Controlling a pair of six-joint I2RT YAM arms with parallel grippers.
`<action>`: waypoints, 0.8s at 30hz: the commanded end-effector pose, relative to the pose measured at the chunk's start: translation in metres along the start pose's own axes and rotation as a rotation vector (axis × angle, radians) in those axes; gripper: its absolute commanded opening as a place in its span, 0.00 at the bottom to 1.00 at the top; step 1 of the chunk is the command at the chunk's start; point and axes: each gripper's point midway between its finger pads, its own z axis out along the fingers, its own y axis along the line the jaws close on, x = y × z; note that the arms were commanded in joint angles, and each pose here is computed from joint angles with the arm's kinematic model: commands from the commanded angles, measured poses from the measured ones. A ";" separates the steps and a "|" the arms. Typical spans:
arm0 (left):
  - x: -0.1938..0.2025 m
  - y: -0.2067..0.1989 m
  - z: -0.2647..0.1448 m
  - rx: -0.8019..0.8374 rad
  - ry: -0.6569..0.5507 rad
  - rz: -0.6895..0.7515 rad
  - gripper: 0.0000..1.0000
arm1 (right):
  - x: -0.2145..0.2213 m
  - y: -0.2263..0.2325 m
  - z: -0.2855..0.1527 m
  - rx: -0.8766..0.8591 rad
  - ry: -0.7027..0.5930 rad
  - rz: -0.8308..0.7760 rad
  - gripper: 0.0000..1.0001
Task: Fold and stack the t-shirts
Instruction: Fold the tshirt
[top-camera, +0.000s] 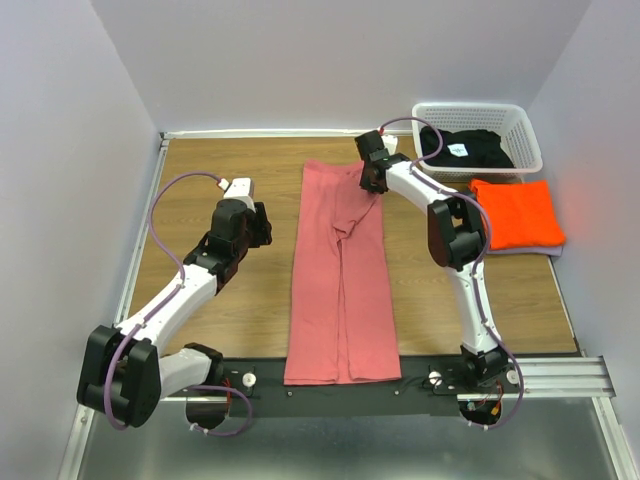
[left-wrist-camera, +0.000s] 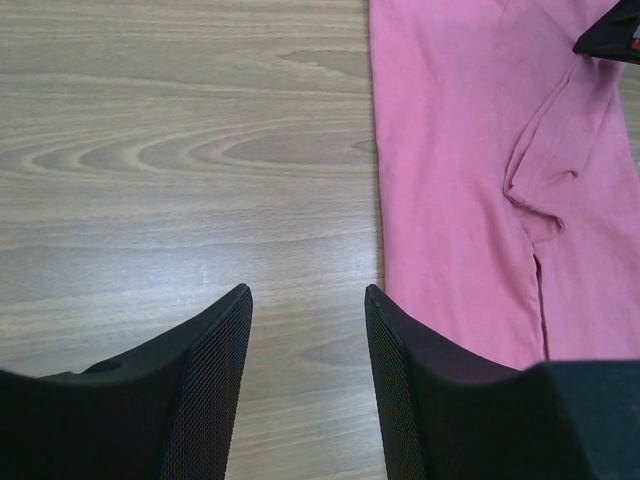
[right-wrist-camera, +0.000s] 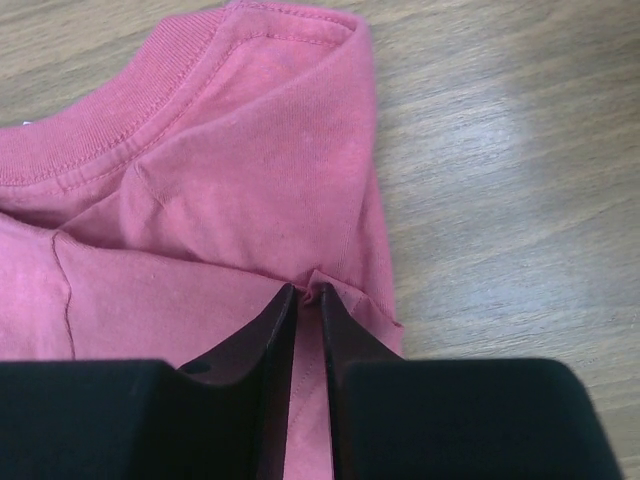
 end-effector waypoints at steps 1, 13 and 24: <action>-0.009 -0.006 0.002 0.026 -0.020 0.009 0.57 | -0.008 -0.007 -0.014 0.018 -0.011 0.017 0.18; -0.008 -0.006 0.002 0.025 -0.018 0.007 0.57 | -0.024 0.002 -0.031 -0.028 -0.036 0.026 0.00; -0.007 -0.008 0.003 0.034 -0.011 0.005 0.57 | -0.034 0.013 -0.035 -0.072 -0.048 0.038 0.00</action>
